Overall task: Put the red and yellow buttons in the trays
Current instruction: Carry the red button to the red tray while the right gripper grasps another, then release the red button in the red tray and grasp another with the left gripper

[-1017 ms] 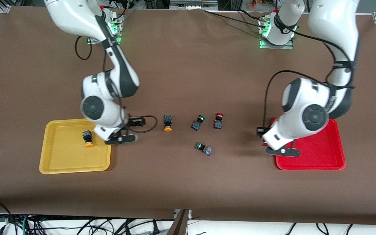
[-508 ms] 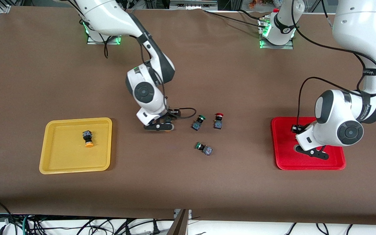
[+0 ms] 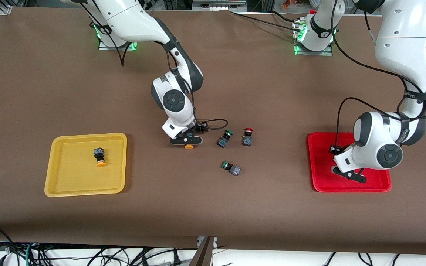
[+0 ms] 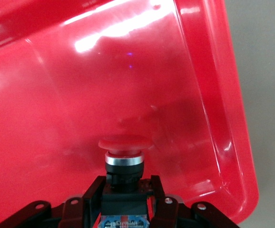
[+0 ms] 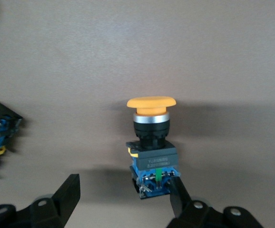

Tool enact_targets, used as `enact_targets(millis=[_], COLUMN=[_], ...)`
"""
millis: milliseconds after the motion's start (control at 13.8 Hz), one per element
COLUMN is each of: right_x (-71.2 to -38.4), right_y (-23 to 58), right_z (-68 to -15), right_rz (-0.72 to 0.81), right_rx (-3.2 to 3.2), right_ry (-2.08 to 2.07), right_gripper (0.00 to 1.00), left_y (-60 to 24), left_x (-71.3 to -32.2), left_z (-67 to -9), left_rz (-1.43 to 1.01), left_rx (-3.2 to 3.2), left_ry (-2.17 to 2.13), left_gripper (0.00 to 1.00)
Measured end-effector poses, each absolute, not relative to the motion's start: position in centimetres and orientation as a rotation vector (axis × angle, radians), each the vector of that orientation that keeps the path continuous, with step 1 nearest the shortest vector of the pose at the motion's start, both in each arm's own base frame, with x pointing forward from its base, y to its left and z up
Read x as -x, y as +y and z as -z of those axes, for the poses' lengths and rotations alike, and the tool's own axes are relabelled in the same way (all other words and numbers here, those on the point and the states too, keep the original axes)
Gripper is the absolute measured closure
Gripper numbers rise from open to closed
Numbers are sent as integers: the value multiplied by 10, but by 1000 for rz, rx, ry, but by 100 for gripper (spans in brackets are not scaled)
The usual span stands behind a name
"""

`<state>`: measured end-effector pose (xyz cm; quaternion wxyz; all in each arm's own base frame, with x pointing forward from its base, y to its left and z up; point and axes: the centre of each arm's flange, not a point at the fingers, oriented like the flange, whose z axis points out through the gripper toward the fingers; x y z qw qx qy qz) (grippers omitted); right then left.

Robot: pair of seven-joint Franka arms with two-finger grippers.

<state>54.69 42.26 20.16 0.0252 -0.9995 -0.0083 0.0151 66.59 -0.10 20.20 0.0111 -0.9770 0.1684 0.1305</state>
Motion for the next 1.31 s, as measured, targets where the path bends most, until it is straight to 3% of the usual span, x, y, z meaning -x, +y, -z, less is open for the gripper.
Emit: enact_targets(millis=[145,508,799,944,1162,1307], right_x=[-547,-547,-546,-546,-546,-546], right_y=[418,416,416,416,416,416], right_z=[-205,-206,-200,-195,-194,-194], right_rz=[-63,-70,-66,-58,-55,-53], right_rx=[3134,3158,3160,3158,3158,3157], right_ry=[-66,-86,-56,-46,-35,-32], right_gripper=[15,15,15,17,28,52], left_y=[-4,-8,-54,-102,-172,-212], left_x=[-660,-663,-654,-644,-629,-621], left_z=[-191,-223,-301,-313,-286,-264], left_rz=[-411,-401,-408,-428,-463,-440], left_rx=[3049,3049,3111,3171,3182,3184], left_ry=[535,543,529,437,327,271], left_gripper=[50,3,0,0,0,0])
